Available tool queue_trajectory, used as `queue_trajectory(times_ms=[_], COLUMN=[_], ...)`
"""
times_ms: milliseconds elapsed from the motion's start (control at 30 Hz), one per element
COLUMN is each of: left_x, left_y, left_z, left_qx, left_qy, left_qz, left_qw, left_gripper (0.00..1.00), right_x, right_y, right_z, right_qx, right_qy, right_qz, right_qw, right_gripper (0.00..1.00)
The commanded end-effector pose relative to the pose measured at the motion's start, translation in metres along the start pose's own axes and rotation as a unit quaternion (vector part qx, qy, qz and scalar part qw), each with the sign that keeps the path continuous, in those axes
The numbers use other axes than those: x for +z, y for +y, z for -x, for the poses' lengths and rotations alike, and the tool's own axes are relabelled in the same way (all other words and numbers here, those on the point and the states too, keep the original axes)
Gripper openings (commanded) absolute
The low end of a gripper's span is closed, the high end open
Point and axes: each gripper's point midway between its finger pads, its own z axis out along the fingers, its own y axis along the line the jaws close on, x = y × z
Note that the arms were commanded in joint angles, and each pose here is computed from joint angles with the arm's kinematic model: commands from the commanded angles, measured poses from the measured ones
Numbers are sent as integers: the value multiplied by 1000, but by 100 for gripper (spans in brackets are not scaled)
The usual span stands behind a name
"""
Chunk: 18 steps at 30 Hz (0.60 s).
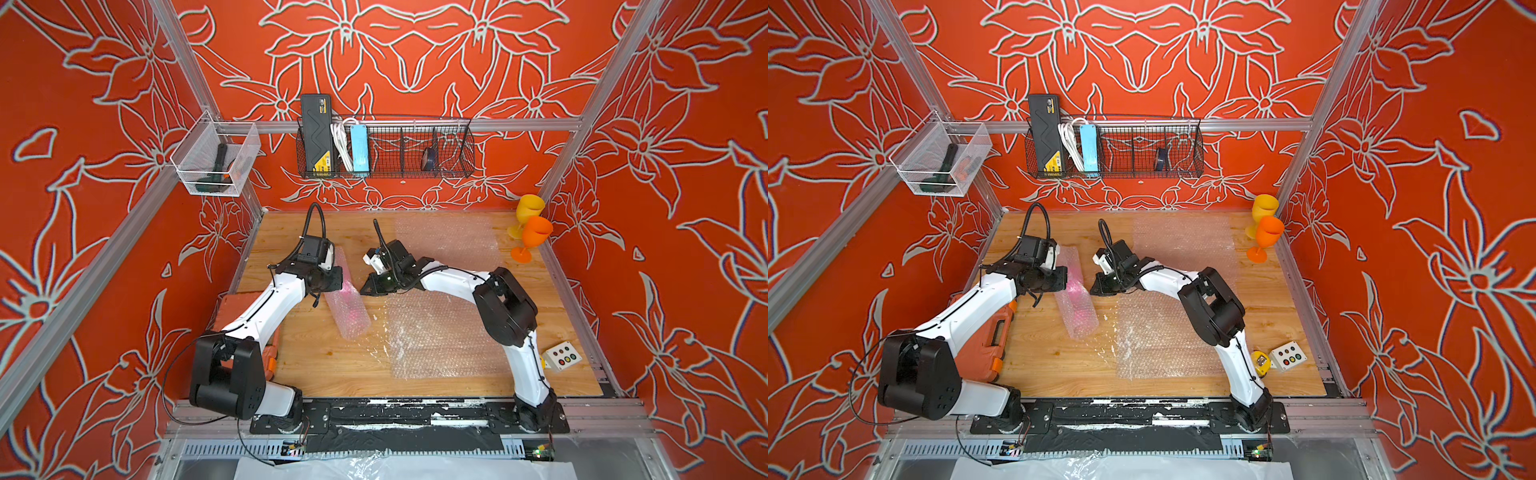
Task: Unpack wine glasses from bubble wrap
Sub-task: Unwrap the bubble wrap at the center of the board.
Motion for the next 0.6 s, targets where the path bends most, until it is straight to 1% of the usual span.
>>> queue_trajectory(times_ms=[0,67,100,167,200,267,400,567], left_x=[-2,-3,-2,-2,-1,0,2,0], left_y=[-7,-10,-11,-14,-15,-16,-17,-18], left_z=[8,8,8,7,6,4,2,4], left_qx=[10,10,11,12,12,11,10,11], left_qy=[-6,-6,-4,0,2,3,6,5], left_qz=[-20,-27,-31,-39,-43,-46,-50,-52], left_qw=[1000,1000,999,999,999,999,999,999], left_gripper=[0,0,0,0,0,0,0,0], right_x=[-1,0,-1,-2,-5,-8,-2,15], right_y=[12,13,15,19,22,26,36,33], right_z=[12,11,12,15,19,26,37,34], right_qx=[-8,-7,-9,-13,-17,-26,-31,-27], right_qy=[-15,-14,-15,-19,-23,-32,-25,-4], right_qz=[16,21,25,30,31,31,47,50], right_qw=[1000,1000,1000,999,999,999,998,998], right_gripper=[1,0,3,17,22,27,32,37])
